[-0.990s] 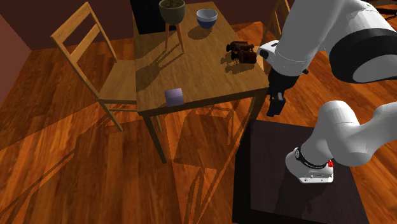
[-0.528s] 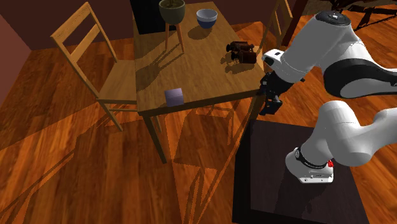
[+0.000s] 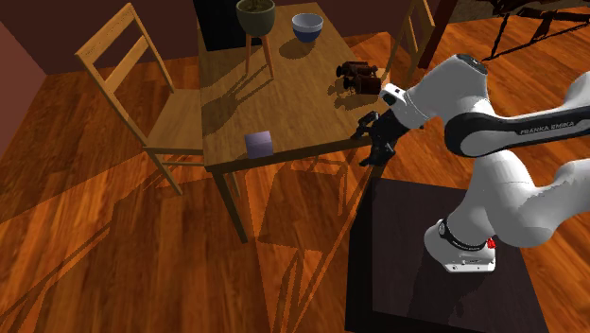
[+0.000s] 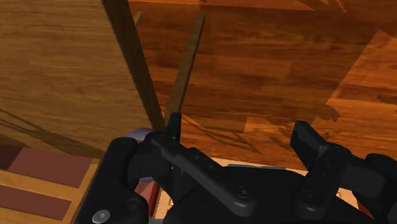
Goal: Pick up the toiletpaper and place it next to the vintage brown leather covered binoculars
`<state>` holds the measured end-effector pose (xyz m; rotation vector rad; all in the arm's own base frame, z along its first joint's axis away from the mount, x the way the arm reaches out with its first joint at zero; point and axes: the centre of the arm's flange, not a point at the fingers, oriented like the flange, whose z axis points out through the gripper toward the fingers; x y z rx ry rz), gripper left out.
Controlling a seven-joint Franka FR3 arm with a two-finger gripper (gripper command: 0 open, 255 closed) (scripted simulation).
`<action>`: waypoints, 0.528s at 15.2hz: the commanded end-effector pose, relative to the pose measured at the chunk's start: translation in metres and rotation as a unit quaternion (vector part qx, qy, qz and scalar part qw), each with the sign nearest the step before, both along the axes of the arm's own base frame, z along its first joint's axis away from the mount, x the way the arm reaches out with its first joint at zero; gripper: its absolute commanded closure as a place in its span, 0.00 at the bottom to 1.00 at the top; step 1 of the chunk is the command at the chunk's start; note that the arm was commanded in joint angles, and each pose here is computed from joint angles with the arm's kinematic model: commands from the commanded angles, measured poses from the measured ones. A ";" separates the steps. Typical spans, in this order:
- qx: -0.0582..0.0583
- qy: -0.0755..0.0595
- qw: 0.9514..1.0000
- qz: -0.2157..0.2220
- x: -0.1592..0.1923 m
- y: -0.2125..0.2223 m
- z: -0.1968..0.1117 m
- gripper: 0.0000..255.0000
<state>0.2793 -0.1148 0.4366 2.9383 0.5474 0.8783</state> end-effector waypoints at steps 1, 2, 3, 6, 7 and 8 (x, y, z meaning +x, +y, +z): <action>-0.004 -0.049 0.998 0.030 0.010 -0.016 -0.022 0.00; -0.004 -0.071 0.996 0.045 0.016 -0.024 -0.032 0.00; -0.004 -0.093 0.994 0.060 0.022 -0.032 -0.042 0.00; -0.004 -0.158 0.982 0.105 0.046 -0.055 -0.068 0.00; -0.005 -0.179 0.976 0.120 0.056 -0.062 -0.076 0.00; -0.005 -0.201 0.970 0.135 0.065 -0.068 -0.084 0.00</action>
